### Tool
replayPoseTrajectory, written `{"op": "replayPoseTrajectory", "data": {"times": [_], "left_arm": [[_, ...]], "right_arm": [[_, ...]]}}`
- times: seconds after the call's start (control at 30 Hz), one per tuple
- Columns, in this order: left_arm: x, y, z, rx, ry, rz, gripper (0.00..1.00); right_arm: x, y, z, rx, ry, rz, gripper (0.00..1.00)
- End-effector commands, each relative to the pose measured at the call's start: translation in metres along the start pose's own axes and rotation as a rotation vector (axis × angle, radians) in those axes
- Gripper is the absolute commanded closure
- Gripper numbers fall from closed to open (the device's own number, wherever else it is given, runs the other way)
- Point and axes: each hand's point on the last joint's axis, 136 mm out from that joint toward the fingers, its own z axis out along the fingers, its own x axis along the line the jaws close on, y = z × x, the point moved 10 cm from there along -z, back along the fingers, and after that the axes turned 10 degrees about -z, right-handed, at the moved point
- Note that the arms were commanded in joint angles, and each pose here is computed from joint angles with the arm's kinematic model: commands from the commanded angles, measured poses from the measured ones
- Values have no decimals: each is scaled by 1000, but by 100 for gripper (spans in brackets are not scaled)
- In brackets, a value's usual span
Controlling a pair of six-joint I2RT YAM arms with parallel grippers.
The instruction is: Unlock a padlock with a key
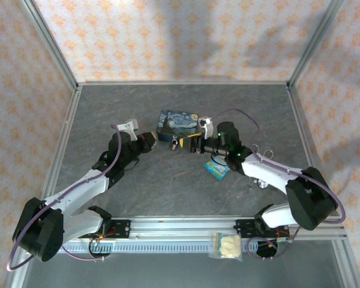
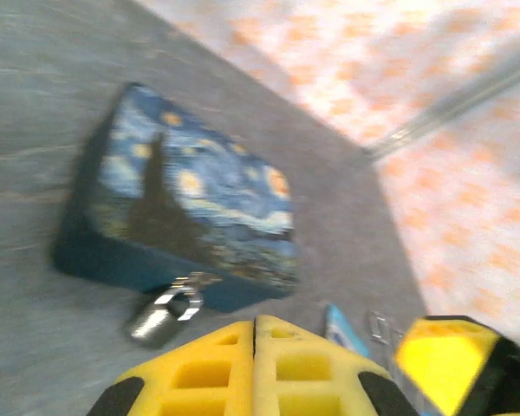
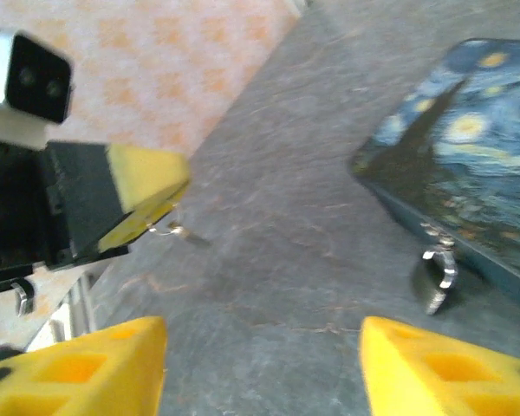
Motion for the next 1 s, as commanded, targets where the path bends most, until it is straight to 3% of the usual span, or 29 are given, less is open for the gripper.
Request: {"op": "replayPoseTrajectory", "data": {"times": [0.0,0.17,0.53,0.8,0.97], "left_arm": [[-37,5,1,5,-260,12,100],[-48,-1,4,82,-382,40,100],[-58,-5,17,206,-387,61,100],[-62,-4,19,210,-373,72,100],[-65,-6,21,234,-383,73,100]], "right_arm": [[15,22,1,-62,104,-75,49],[22,24,11,-35,120,-109,54],[24,25,32,75,63,-201,58],[23,18,38,127,53,-211,61],[21,21,39,108,30,-217,73]]}}
